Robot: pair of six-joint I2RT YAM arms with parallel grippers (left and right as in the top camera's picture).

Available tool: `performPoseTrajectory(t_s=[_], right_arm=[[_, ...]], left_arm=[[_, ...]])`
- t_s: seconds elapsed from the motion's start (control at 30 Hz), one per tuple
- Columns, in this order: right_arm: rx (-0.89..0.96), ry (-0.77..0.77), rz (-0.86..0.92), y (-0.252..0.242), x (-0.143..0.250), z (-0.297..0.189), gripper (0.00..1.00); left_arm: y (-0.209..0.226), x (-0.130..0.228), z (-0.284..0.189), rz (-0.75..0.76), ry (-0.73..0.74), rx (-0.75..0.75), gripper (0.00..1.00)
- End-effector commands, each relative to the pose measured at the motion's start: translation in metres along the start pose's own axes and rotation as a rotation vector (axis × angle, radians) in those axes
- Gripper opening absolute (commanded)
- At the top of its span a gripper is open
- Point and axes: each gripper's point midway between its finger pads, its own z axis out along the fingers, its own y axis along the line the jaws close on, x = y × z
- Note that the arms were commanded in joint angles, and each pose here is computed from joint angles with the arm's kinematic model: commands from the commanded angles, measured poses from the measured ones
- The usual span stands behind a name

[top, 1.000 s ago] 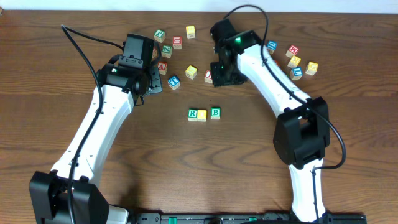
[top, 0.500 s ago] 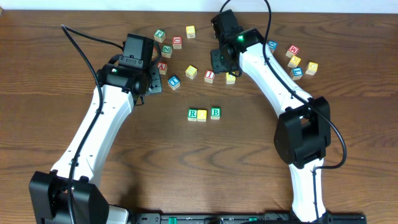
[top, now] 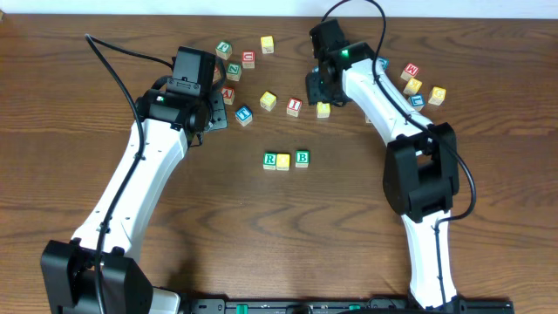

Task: Spell out ROBOT
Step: 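Lower the right gripper and grasp the yellow O block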

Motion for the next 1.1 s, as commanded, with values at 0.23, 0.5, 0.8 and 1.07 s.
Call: performPoseTrajectory(t_s=[0.23, 0.5, 0.8, 1.07], right_arm=[[-0.017, 0.044, -0.008, 0.003, 0.012, 0.017, 0.51], [-0.011, 0.062, 0.018, 0.000, 0.024, 0.031, 0.42], [-0.010, 0.064, 0.024, -0.001, 0.026, 0.034, 0.31], [-0.005, 0.084, 0.027, -0.002, 0.030, 0.023, 0.19]], left_arm=[[0.003, -0.004, -0.005, 0.005, -0.019, -0.008, 0.48], [0.003, -0.004, -0.005, 0.005, -0.019, -0.008, 0.48], [0.003, -0.004, -0.005, 0.004, -0.022, -0.008, 0.48], [0.003, -0.005, -0.005, 0.004, -0.023, -0.007, 0.48]])
